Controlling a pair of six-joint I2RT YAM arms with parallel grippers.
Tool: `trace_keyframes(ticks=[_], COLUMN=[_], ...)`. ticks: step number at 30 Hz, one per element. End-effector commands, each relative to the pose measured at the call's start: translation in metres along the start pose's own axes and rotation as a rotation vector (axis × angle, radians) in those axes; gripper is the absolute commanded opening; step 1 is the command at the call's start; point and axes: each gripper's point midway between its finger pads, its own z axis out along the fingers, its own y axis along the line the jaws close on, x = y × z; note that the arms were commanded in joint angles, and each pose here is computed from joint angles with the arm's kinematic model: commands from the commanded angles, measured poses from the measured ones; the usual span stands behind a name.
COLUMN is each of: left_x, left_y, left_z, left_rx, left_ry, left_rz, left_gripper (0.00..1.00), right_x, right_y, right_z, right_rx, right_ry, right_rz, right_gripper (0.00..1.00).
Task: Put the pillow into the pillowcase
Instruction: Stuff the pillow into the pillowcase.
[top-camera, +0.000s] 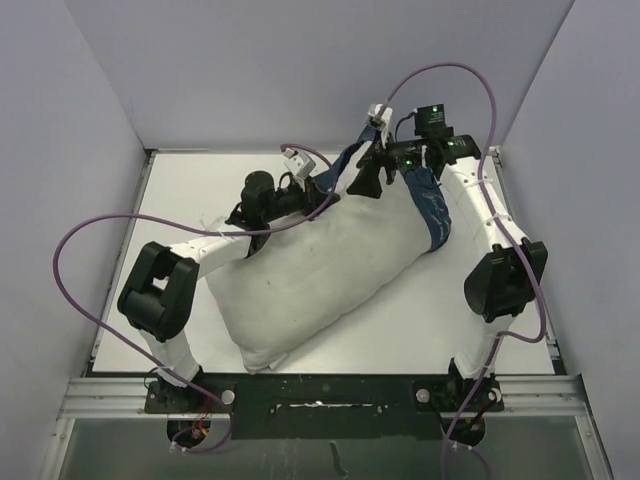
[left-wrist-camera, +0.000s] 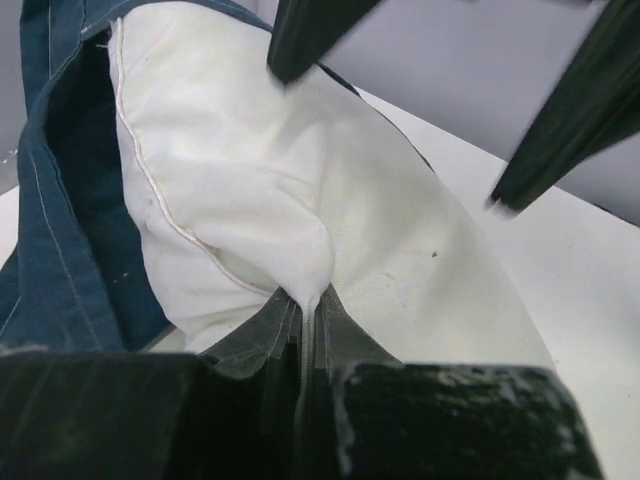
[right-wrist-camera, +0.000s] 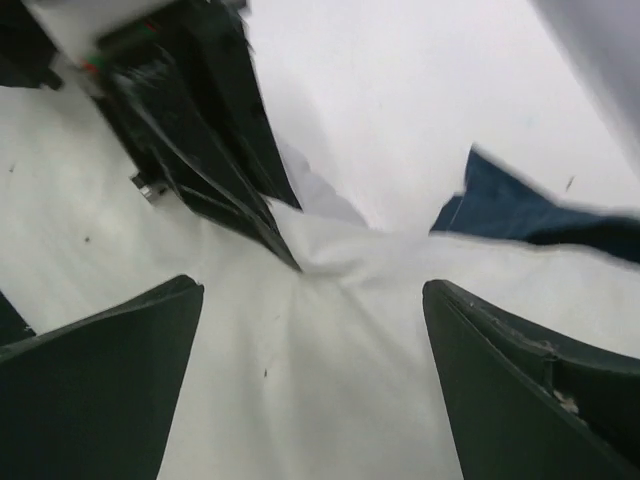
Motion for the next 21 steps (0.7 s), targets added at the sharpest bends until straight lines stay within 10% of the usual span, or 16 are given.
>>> trace_keyframes(ticks=[1, 14, 21], left_x=[-0.019, -0.022, -0.025], left_y=[-0.003, -0.017, -0.023], left_z=[0.005, 0.002, 0.000], left_rx=[-0.004, 0.016, 0.022], left_ry=[-0.090, -0.077, -0.078], left_rz=[-0.018, -0.038, -0.035], left_gripper=[0.00, 0.00, 0.00], right_x=[-0.088, 0.013, 0.033], right_y=[0.053, -0.102, -0.137], right_z=[-0.060, -0.109, -0.082], right_rx=[-0.153, 0.485, 0.562], right_ry=[-0.222, 0.001, 0.096], right_rz=[-0.360, -0.051, -0.053], right_gripper=[0.98, 0.99, 0.74])
